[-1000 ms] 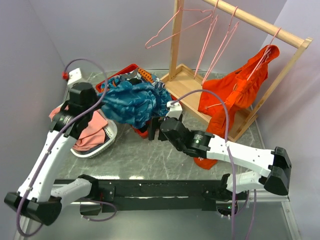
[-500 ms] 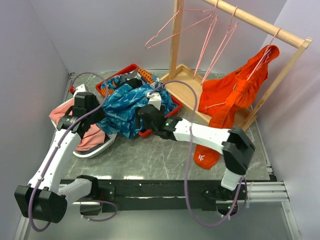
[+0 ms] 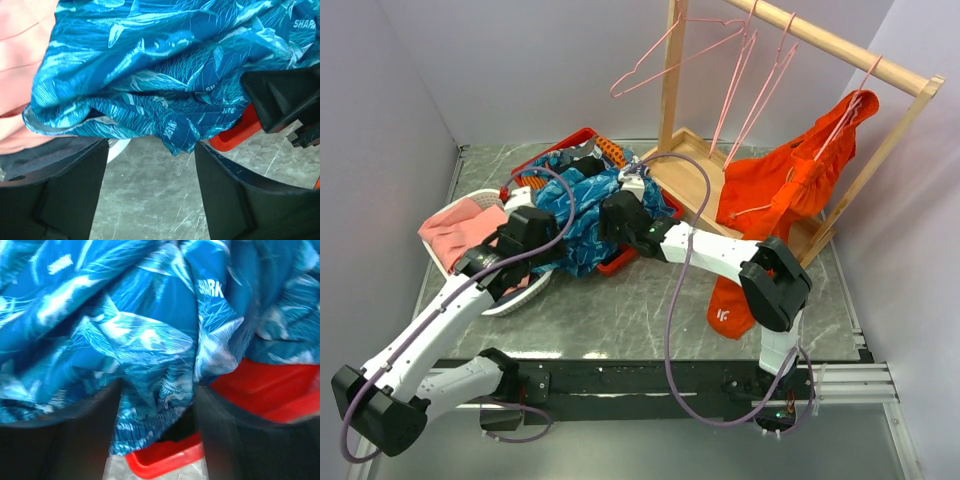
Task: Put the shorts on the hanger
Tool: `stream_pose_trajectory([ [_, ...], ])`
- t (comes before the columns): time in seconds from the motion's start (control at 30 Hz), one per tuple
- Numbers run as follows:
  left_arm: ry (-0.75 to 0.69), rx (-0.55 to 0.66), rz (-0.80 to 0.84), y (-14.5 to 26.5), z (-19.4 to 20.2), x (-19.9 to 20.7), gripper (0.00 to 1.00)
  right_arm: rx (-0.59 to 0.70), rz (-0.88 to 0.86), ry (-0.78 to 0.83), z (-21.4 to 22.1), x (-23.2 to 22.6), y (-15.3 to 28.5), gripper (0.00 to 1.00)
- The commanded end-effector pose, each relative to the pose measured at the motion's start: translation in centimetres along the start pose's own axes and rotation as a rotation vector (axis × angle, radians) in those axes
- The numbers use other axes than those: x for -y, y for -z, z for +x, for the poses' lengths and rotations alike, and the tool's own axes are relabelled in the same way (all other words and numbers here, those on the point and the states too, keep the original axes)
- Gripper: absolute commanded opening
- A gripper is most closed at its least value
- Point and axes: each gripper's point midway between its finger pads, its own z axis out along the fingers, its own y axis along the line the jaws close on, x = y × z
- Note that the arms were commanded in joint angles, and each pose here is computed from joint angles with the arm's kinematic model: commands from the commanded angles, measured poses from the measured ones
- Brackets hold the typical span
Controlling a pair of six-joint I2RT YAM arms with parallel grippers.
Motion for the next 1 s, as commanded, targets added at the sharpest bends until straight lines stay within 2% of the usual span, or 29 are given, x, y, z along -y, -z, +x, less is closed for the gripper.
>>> stream_pose_trajectory([
  [0.0, 0.015, 0.048, -0.064, 0.3, -0.4, -0.2, 0.76, 0.041, -0.085, -0.026, -2.0, -3.0, -0.2, 0.48],
  [0.1, -0.020, 0.037, -0.078, -0.4, 0.3, 0.1, 0.76, 0.046, -0.083, -0.033, -2.4, -3.1, 0.0, 0.25],
  [0.2, -0.061, 0.018, -0.097, -1.1, 1.3, 0.4, 0.74, 0.061, -0.068, -0.045, -3.3, -3.1, 0.6, 0.15],
  [0.43, -0.120, -0.005, -0.094, -2.0, 2.4, 1.6, 0.73, 0.058, -0.059, -0.045, -4.0, -3.3, 0.9, 0.09],
  [0.83, -0.149, -0.011, -0.165, -4.1, 3.0, 1.6, 0.64, 0.082, -0.022, -0.055, -5.4, -2.3, 1.9, 0.07],
  [0.97, -0.138, 0.030, -0.182, -4.4, 1.5, 2.2, 0.55, 0.092, -0.014, -0.069, -6.0, -1.8, 2.7, 0.06],
])
